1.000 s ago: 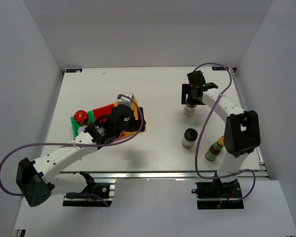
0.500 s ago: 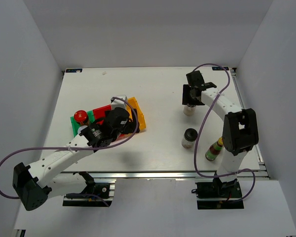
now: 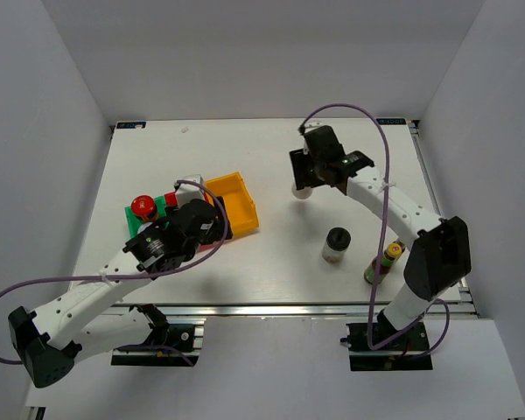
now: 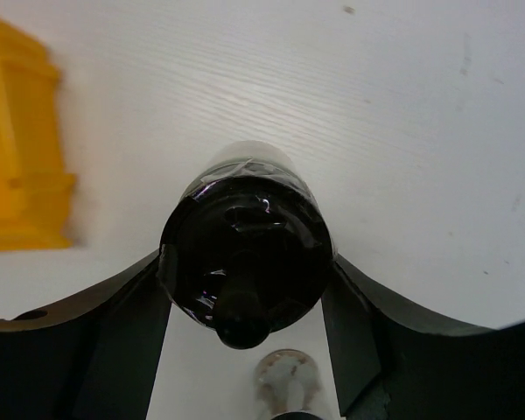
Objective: Organize the condiment bottles
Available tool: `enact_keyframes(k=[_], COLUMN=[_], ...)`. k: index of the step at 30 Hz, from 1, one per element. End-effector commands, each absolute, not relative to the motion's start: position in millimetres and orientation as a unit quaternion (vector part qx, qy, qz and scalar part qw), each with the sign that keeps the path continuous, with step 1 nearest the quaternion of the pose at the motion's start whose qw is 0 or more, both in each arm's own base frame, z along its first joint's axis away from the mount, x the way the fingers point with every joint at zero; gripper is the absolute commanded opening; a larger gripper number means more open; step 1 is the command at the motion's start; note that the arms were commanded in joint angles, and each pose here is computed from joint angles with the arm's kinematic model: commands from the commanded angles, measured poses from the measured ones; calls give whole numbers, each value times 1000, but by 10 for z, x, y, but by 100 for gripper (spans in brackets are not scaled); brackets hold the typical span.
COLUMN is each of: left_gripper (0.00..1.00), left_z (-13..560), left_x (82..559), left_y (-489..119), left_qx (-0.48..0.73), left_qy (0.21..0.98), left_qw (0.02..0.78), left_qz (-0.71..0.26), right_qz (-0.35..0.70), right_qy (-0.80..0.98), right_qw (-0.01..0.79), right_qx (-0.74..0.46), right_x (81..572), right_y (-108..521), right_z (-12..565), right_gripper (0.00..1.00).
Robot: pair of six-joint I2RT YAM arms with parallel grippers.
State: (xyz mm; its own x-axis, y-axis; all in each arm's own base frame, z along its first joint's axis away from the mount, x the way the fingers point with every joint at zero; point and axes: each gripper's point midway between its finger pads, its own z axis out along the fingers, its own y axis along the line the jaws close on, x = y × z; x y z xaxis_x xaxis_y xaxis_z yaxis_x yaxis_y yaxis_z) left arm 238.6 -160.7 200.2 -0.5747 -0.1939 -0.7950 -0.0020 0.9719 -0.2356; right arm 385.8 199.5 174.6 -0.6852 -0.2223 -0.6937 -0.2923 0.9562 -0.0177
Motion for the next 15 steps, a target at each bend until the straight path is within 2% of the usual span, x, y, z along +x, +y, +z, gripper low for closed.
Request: enact_keyframes(k=[1,8,15], left_gripper=[98,98,98], left_z=[2059,2162,2133], left_x=[2329,2197,1991], left_y=[-1419,-1244,-658], left_qx=[-86,-128,-267], left_qy=[877,868,839], left_qw=[466,471,473], left_qz=[-85,-97,-32], right_qz=[106,180,221], right_qy=[870,806,752], right_qw=[441,476,497], right_qx=[-193,-302,-372], right_x=[3771,3245,2991], right_y=[2474,3496,4416], right_z=[2373,2810,2997], right_gripper=[31,31,29])
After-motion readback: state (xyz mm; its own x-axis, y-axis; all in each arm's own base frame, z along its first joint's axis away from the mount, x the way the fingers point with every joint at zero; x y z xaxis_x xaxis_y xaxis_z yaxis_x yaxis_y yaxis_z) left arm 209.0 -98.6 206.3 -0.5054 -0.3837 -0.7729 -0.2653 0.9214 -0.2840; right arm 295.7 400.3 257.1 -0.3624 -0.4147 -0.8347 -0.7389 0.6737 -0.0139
